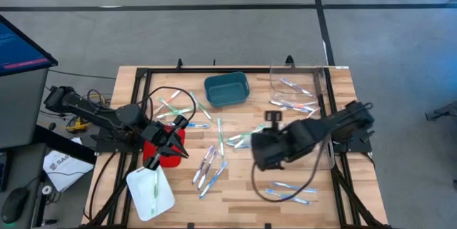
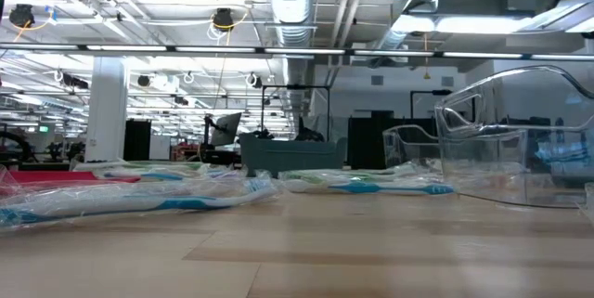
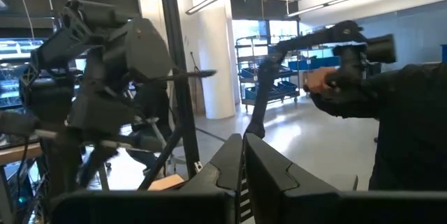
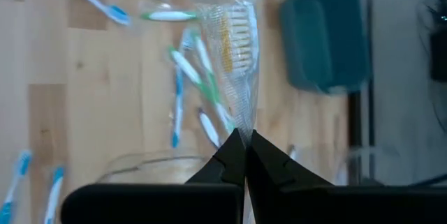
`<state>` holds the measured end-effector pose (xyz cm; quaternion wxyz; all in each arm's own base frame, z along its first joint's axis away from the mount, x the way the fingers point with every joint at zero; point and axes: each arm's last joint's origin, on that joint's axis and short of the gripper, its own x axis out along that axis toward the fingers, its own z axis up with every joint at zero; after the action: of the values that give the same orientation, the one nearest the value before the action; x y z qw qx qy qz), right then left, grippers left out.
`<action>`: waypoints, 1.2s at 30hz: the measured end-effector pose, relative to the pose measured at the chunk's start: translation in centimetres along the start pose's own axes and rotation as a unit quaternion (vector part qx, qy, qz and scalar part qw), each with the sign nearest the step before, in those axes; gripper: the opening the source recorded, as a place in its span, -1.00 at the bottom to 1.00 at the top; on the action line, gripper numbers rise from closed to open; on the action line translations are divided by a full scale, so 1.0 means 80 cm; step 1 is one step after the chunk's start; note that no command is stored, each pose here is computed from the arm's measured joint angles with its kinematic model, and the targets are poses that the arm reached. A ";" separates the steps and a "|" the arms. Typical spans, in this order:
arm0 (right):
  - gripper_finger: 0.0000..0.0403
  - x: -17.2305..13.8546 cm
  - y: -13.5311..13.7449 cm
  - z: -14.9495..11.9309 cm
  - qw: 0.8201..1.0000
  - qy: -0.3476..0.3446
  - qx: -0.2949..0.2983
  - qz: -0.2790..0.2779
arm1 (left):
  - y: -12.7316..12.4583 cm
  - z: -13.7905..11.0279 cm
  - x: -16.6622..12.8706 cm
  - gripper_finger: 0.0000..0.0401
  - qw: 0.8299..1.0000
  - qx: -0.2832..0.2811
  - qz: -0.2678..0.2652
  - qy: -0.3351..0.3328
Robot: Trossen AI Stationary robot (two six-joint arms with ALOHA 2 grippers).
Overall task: Pick & Place Toothbrushes
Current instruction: Put the orange toothbrush into the bottom transparent bin
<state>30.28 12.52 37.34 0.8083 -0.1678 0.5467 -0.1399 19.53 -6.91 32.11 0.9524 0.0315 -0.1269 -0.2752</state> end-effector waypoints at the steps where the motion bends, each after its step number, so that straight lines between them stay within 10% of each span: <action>1: -1.00 -0.002 -0.003 -0.009 1.000 -0.002 0.011 -0.007 | 0.000 0.000 0.000 -0.94 1.000 0.000 0.000 0.000; 17: -1.00 0.068 0.004 -0.158 0.987 0.062 0.142 0.048 | 0.000 0.000 0.000 -0.94 1.000 0.002 0.001 -0.001; 36: -1.00 0.132 0.045 -0.201 0.972 0.125 0.150 0.129 | 0.000 0.000 0.000 -0.94 1.000 0.002 0.001 -0.002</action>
<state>19.31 9.50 21.39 0.7610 0.0457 0.6330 -0.1346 19.53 -6.88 32.14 0.9525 0.0331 -0.1290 -0.2740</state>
